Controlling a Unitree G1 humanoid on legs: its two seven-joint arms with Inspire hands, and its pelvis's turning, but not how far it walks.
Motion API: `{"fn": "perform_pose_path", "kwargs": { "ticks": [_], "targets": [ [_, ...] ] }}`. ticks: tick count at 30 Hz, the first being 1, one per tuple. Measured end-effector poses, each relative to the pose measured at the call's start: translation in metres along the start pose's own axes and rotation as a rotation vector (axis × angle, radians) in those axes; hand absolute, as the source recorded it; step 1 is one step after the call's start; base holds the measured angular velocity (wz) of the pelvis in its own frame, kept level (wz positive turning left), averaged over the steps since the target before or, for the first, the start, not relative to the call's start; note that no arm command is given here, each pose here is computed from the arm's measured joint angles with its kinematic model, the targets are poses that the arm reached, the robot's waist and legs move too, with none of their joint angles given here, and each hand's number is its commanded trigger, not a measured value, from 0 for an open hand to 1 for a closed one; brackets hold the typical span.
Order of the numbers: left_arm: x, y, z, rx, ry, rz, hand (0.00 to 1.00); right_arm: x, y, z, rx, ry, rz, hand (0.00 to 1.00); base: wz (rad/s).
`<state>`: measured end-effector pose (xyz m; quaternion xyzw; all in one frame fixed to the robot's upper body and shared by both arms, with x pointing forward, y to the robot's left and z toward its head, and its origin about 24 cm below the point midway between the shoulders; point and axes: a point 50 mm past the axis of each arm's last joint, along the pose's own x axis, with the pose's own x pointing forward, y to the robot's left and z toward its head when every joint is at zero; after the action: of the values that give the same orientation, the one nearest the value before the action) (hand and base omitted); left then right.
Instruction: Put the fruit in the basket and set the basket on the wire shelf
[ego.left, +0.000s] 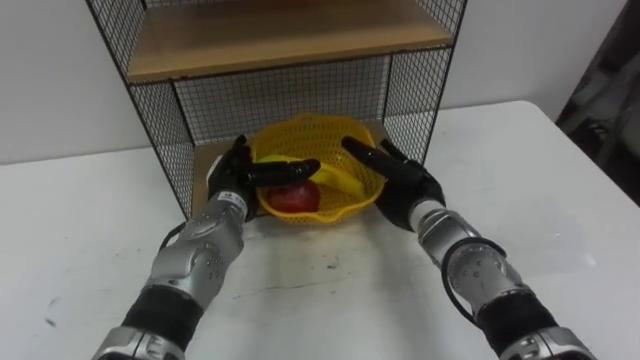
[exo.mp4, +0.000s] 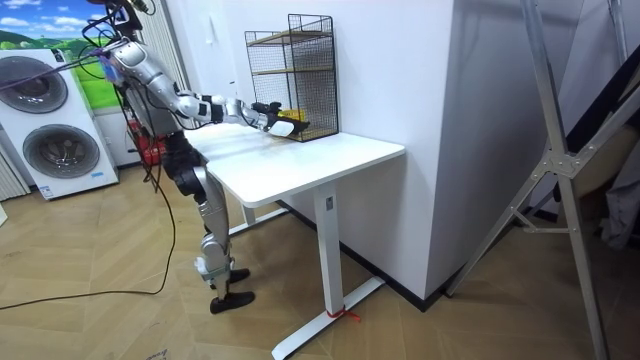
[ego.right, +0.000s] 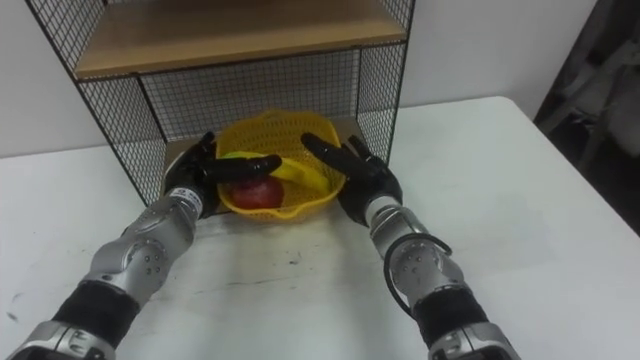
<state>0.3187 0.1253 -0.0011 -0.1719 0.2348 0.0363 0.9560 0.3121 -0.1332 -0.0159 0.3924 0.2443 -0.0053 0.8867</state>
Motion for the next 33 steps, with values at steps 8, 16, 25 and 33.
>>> {"fn": "perform_pose_path", "kwargs": {
  "ticks": [8, 16, 25, 33],
  "targets": [
    [-0.001, -0.004, -0.005, -0.043, 0.033, 0.032, 0.00, 0.001, -0.004, -0.008, 0.014, 0.023, -0.020, 0.00, 0.04],
    [-0.002, -0.008, -0.006, -0.050, 0.046, 0.046, 0.00, 0.001, -0.003, -0.009, -0.046, 0.023, -0.064, 0.00, 0.02],
    [-0.004, -0.009, 0.003, -0.062, 0.024, 0.067, 0.00, 0.000, 0.008, 0.001, -0.238, -0.023, -0.054, 0.00, 0.02],
    [-0.012, -0.011, 0.038, -0.050, -0.139, 0.060, 0.00, -0.005, 0.040, 0.025, -0.339, -0.138, 0.057, 0.00, 0.03]
  ]
}}
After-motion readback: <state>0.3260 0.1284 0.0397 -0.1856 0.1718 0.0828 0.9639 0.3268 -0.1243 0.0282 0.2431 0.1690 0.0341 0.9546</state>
